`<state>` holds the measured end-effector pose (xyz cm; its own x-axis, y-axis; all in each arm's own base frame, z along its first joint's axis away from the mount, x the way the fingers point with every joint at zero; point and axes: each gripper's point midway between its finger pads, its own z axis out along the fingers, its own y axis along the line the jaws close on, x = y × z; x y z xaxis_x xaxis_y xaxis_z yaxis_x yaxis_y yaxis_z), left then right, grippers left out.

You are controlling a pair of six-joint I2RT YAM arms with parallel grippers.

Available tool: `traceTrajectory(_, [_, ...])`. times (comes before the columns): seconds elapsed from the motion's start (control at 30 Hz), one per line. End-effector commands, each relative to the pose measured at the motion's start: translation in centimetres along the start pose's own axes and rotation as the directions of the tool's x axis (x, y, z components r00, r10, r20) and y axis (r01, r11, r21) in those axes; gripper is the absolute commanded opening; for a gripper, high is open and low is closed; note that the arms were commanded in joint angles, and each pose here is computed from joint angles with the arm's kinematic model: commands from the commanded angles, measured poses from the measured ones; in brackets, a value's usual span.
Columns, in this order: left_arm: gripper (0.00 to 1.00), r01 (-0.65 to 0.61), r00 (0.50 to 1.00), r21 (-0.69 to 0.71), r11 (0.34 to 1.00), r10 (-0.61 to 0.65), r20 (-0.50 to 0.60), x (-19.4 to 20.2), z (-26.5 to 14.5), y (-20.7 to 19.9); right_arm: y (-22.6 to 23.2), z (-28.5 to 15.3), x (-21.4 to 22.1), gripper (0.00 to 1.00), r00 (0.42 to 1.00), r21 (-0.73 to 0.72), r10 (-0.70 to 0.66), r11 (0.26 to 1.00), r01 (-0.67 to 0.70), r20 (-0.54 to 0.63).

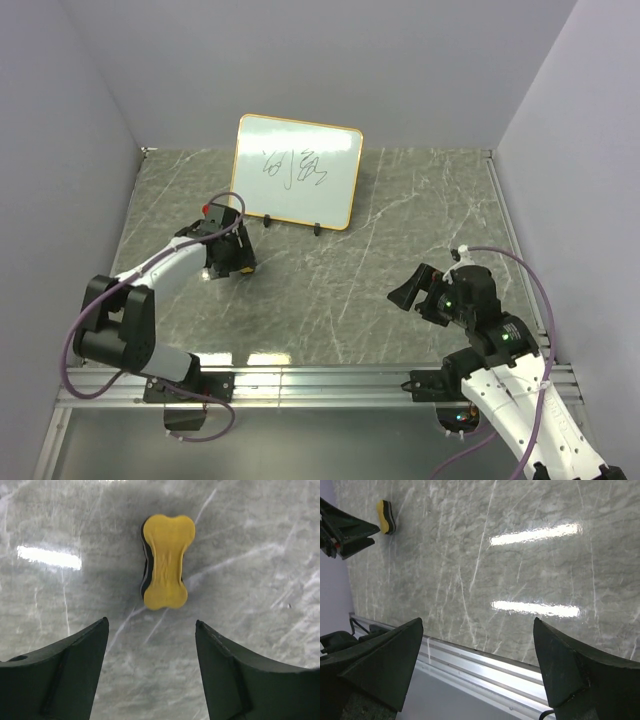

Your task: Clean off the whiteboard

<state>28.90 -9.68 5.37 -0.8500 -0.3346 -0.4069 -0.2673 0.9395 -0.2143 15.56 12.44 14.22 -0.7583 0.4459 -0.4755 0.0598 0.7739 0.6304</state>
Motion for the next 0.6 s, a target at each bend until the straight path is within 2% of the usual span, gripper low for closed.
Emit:
traceTrajectory(0.0, [0.73,-0.017,0.998,0.017,1.0,0.016,0.059,-2.1,0.8,-1.1,0.5,-0.7,-0.7,0.97,0.999,-0.009,-0.028,1.0,0.028,0.029])
traceTrajectory(0.4, [0.7,-0.038,0.998,-0.015,0.999,0.039,0.047,-3.8,3.2,-2.3,0.3,0.2,-1.2,0.96,0.999,0.02,-0.027,0.999,0.026,0.025])
traceTrajectory(0.57, [0.6,-0.046,0.998,-0.031,0.998,0.048,0.039,-4.1,3.6,-2.3,0.4,0.6,-1.4,0.96,0.999,0.026,-0.032,0.999,0.031,0.022])
